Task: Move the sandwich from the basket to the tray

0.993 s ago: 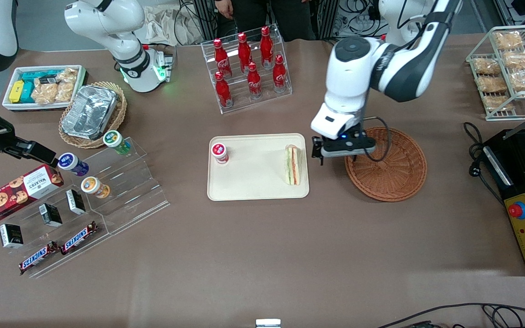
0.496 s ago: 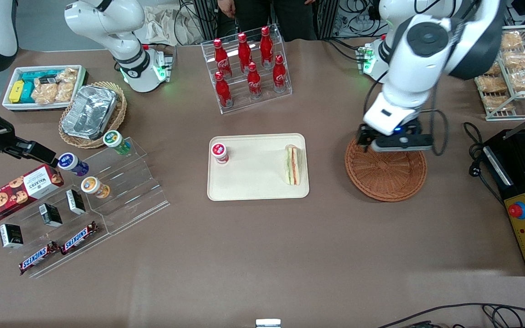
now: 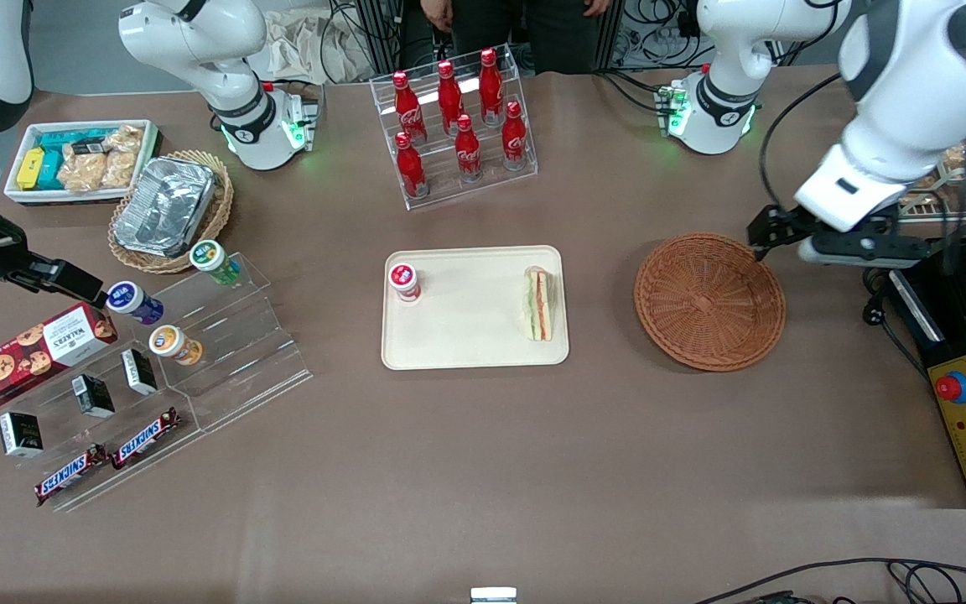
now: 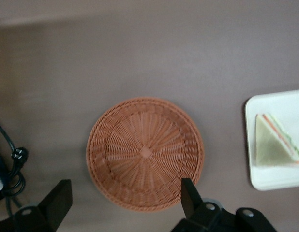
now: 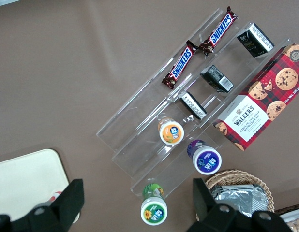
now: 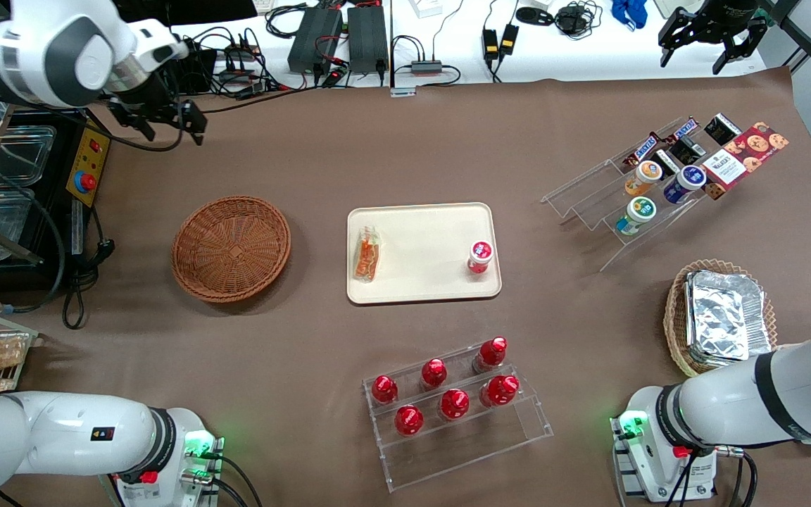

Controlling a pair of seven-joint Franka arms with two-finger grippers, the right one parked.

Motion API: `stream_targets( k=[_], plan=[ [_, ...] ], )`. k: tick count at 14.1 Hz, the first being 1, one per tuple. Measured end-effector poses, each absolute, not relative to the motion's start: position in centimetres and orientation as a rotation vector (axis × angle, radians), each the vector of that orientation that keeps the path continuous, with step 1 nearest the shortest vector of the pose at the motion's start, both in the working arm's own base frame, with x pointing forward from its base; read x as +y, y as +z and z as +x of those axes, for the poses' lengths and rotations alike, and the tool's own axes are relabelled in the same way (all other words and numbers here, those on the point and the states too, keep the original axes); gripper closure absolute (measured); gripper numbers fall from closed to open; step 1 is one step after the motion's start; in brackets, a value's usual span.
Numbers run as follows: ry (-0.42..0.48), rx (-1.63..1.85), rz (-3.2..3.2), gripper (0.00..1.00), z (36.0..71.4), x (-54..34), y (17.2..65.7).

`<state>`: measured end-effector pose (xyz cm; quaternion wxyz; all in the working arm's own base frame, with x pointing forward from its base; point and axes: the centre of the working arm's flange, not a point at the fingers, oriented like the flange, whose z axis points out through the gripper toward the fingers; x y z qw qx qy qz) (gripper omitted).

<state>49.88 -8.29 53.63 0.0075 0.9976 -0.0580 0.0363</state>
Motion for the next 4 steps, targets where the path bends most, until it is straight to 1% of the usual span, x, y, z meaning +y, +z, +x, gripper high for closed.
stream_targets(
  k=[4],
  plan=[
    [0.099, -0.213, 3.102, 0.0, 49.15, -7.12, 54.56]
  ],
)
